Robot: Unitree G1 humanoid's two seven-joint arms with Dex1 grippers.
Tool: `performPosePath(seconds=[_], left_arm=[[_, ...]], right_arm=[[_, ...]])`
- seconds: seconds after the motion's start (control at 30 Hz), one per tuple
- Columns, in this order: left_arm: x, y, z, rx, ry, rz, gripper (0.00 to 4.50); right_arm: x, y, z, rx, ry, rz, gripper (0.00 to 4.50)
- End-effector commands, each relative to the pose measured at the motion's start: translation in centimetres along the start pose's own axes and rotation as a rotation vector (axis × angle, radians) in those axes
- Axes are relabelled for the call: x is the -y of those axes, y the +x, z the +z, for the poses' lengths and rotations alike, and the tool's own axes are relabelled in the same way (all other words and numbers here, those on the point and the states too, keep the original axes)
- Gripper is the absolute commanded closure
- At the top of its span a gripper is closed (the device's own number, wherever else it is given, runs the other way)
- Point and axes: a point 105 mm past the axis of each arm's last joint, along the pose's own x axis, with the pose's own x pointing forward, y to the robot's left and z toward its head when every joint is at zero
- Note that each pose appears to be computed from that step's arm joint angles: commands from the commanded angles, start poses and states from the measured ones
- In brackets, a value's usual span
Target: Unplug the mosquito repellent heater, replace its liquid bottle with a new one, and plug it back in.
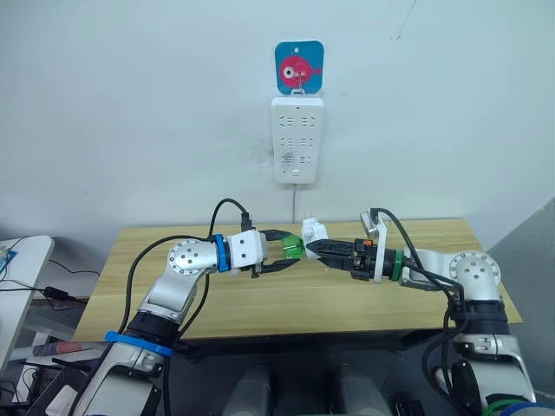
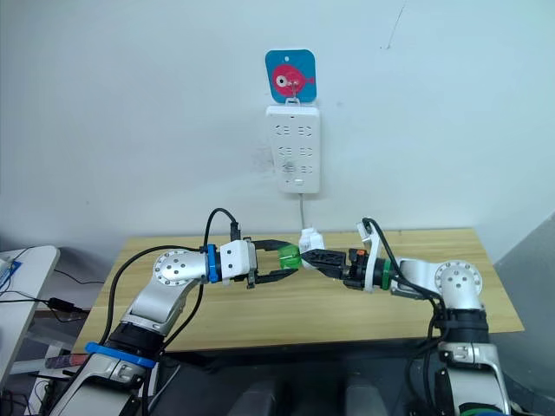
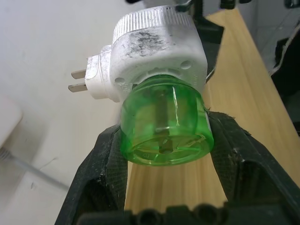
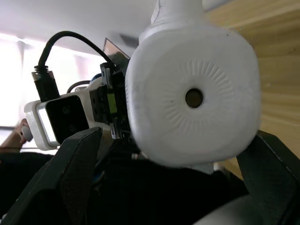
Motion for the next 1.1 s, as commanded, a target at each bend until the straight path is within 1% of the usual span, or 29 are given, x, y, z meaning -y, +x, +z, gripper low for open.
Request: performPosePath(seconds=[0.03, 0.27, 0.33, 0.63, 0.93, 1.1], left_arm=[[1.6, 0.6, 0.5, 0.032, -0.007, -0.072, 2.24], [3.6, 0.7, 1.2, 0.073, -0.042, -0.138, 2.24], [3.9, 0.7, 1.2, 0.072, -0.041, -0.147, 2.24], [3.3, 0.6, 0.6, 0.051, -0.03, -0.123, 2.24], [3.0, 0.8, 0.9, 0.061, -0.02, -0.116, 2.24], [2.9, 0.8, 0.9, 0.062, -0.016, -0.112, 2.24]], right_arm=[[-2.1, 0.2, 0.7, -0.012, -0.039, 0.1, 0.04], [-1.6, 0.0, 0.7, -0.044, -0.036, 0.087, 0.04], [-1.7, -0.2, 0.7, -0.054, -0.038, 0.093, 0.04], [-1.9, -1.3, -0.4, -0.133, -0.048, 0.109, 0.04], [-1.6, -1.5, -1.0, -0.153, -0.053, 0.102, 0.04], [-1.4, -1.7, -1.8, -0.185, -0.062, 0.094, 0.04]])
